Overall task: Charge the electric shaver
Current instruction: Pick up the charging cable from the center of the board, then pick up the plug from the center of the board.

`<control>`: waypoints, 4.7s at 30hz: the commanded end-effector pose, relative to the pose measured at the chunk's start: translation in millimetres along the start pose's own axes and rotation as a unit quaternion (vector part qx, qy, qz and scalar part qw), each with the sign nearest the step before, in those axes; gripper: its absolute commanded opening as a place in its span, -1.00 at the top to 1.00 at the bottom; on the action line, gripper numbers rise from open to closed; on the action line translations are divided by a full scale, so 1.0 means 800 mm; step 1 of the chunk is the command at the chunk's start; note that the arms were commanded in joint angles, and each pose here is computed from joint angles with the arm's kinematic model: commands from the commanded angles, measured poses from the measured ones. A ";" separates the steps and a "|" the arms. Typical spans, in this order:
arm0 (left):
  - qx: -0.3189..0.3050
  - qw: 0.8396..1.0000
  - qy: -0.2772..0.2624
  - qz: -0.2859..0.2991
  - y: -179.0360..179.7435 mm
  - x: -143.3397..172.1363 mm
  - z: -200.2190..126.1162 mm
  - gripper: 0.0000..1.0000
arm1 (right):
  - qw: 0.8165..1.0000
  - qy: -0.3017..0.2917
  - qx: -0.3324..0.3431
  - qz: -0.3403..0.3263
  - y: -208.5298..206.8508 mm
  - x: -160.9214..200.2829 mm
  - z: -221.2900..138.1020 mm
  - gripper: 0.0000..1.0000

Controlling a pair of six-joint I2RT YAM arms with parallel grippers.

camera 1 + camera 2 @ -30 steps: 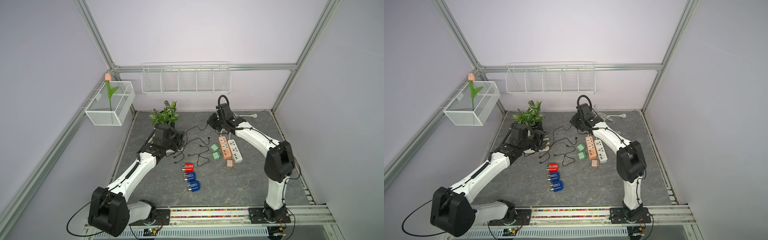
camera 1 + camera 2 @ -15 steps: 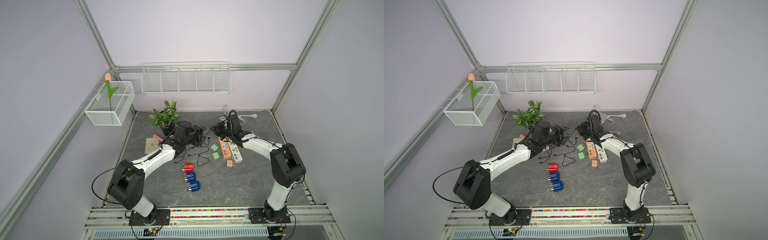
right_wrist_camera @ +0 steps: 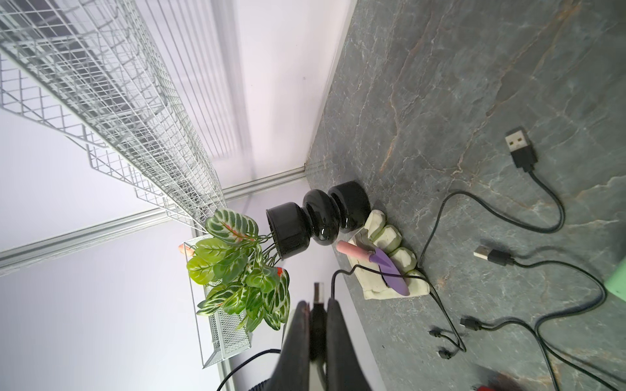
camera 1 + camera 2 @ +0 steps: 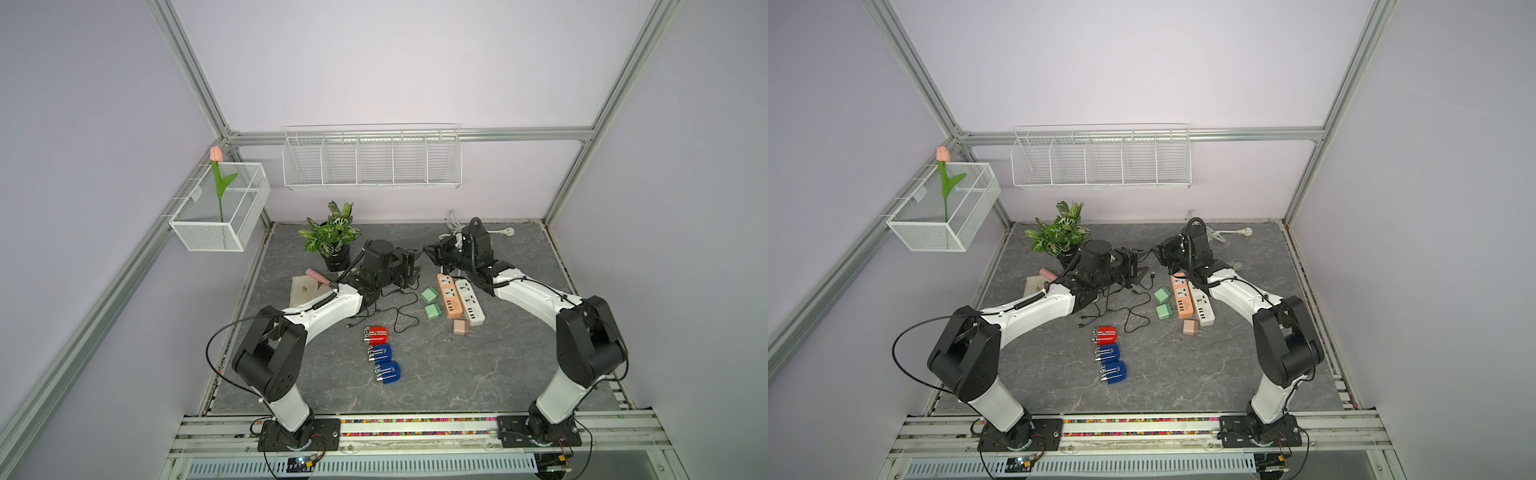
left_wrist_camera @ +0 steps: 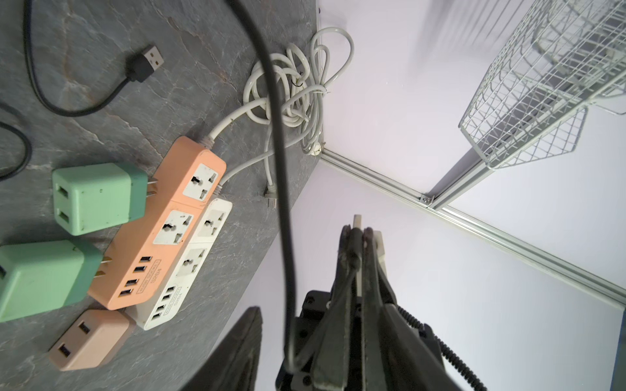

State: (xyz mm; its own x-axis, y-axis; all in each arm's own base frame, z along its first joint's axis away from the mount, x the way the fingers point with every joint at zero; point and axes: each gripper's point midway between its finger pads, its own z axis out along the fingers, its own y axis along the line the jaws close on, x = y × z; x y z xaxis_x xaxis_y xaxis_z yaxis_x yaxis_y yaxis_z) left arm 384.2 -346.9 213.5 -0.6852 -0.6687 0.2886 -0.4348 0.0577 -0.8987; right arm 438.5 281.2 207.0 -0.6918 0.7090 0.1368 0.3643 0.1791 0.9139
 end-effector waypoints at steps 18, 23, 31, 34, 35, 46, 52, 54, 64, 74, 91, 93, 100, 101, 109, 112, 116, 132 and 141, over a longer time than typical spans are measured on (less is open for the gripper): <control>0.041 0.999 0.027 -0.007 -0.020 0.006 0.015 0.80 | 0.998 0.023 0.003 0.050 -0.002 0.019 -0.022 0.86; 0.044 0.998 0.034 -0.003 -0.023 0.006 0.013 1.00 | 0.998 0.027 0.003 0.049 0.001 0.019 -0.025 0.74; 0.031 0.997 0.057 0.028 -0.026 0.002 -0.006 1.00 | 0.998 0.049 -0.005 0.033 0.005 0.013 -0.033 0.05; 0.023 0.997 0.064 0.031 -0.024 0.002 -0.007 1.00 | 0.998 0.055 -0.022 0.037 0.012 0.012 -0.031 0.30; 0.023 0.997 0.064 0.031 -0.023 0.001 -0.007 1.00 | 0.997 0.055 -0.024 0.039 0.012 0.011 -0.030 0.34; 0.025 0.996 0.072 0.041 -0.029 0.002 -0.003 1.00 | 0.995 0.070 -0.010 0.067 -0.004 0.011 -0.019 0.33; 0.021 0.996 0.071 0.046 -0.029 0.001 -0.005 1.00 | 0.995 0.074 -0.005 0.073 -0.010 0.007 -0.018 0.37; 0.019 0.996 0.070 0.047 -0.028 0.000 -0.005 1.00 | 0.995 0.070 -0.005 0.074 -0.011 0.006 -0.019 0.52; 0.022 0.996 0.069 0.048 -0.029 -0.002 -0.006 1.00 | 0.995 0.067 -0.011 0.077 -0.009 0.003 -0.022 0.86; 0.032 0.995 0.078 0.046 -0.036 0.005 0.002 0.47 | 0.994 0.063 -0.016 0.085 -0.007 0.008 -0.023 0.86; 0.019 0.995 0.089 0.038 -0.025 0.009 0.018 0.54 | 0.993 0.069 -0.025 0.090 0.001 0.014 -0.015 0.86; 0.023 0.995 0.091 0.038 -0.027 0.010 0.020 0.59 | 0.993 0.070 -0.023 0.091 -0.001 0.015 -0.015 0.86; 0.020 0.995 0.091 0.037 -0.026 0.009 0.020 0.91 | 0.994 0.064 -0.021 0.091 -0.004 0.011 -0.015 0.86; 0.018 0.995 0.091 0.037 -0.024 0.009 0.020 0.91 | 0.994 0.062 -0.020 0.092 -0.005 0.010 -0.016 0.86; 0.016 0.996 0.086 0.035 -0.020 0.003 0.014 0.60 | 0.994 0.057 -0.019 0.094 -0.008 0.000 -0.015 0.86; 0.014 0.996 0.085 0.033 -0.018 0.000 0.014 0.68 | 0.994 0.057 -0.019 0.095 -0.008 0.000 -0.014 0.86; 0.015 0.996 0.086 0.032 -0.017 -0.002 0.017 0.84 | 0.994 0.057 -0.018 0.095 -0.009 -0.001 -0.012 0.86; -0.037 0.996 0.060 0.051 0.016 -0.027 -0.030 1.00 | 0.955 0.041 0.292 0.013 -0.132 -0.006 -0.060 -0.25; -0.070 0.994 0.054 0.060 0.043 -0.034 -0.057 1.00 | 0.907 0.022 0.419 0.031 -0.187 -0.008 -0.033 -0.32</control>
State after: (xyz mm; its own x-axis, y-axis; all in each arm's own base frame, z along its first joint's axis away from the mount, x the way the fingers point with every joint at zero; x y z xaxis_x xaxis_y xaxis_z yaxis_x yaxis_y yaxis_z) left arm 370.0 -299.5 195.2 -0.7865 -0.5774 0.2189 -0.4046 0.2141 -0.8891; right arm 395.3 245.5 105.0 -0.6878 0.6956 0.2078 0.6948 0.5478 0.4660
